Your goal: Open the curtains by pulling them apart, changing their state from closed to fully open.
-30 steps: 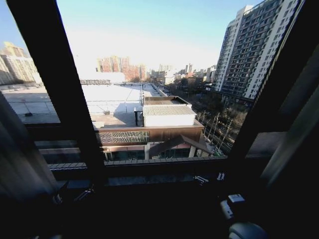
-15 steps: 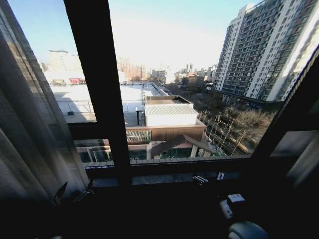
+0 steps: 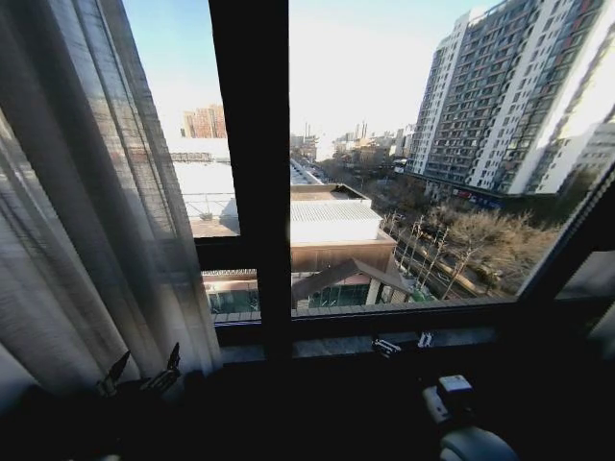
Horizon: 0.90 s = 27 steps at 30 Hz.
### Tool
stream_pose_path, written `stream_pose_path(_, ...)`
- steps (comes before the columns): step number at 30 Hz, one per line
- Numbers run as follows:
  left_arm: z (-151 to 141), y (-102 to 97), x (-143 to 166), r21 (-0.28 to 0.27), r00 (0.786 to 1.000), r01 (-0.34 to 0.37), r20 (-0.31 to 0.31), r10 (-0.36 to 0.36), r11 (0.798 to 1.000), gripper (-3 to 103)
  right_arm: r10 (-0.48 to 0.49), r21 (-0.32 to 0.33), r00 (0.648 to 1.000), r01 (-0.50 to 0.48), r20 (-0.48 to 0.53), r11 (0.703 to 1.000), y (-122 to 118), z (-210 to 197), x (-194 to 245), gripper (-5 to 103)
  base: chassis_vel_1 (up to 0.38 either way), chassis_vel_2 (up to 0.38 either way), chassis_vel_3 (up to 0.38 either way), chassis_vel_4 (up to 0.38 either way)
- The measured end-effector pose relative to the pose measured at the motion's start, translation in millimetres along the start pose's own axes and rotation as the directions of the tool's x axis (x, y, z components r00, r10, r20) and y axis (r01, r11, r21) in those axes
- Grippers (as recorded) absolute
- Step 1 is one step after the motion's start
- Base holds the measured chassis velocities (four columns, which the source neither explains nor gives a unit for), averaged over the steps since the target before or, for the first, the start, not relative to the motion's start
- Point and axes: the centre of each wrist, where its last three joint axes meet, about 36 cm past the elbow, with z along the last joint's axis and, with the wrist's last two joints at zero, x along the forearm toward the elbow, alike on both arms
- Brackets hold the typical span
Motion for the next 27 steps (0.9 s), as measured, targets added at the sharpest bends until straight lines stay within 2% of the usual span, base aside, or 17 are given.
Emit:
stream_pose_path(6,-8,4.0,-12,-0.020,1.000,-0.025,0.010,0.026,0.999,100,-0.003,0.005,1.000,0.004,-0.002,1.000,-1,-4,1,100,0.197,0.180,-0.178,-0.177)
stream_pose_path(13,-18,3.9,-29,-0.055,0.997,-0.063,0.040,0.065,0.997,100,0.005,0.016,1.000,-0.005,-0.007,1.000,-6,-7,4,100,0.001,0.006,-0.008,-0.005)
stream_pose_path(17,-15,11.0,-46,-0.056,0.998,-0.053,0.026,0.054,0.997,100,0.013,0.024,1.000,-0.013,-0.017,1.000,-9,-6,4,100,-0.030,-0.049,0.053,0.043)
stream_pose_path(22,-15,21.0,-68,-0.091,0.999,-0.038,0.023,0.040,0.995,100,0.015,0.041,0.998,-0.013,-0.054,0.999,-9,5,5,100,0.000,-0.011,0.009,0.002)
stream_pose_path(27,-19,23.2,-82,-0.076,1.000,-0.001,0.027,0.003,0.997,100,0.022,0.056,0.998,-0.018,-0.062,0.998,-10,15,1,100,0.000,0.000,0.000,0.000)
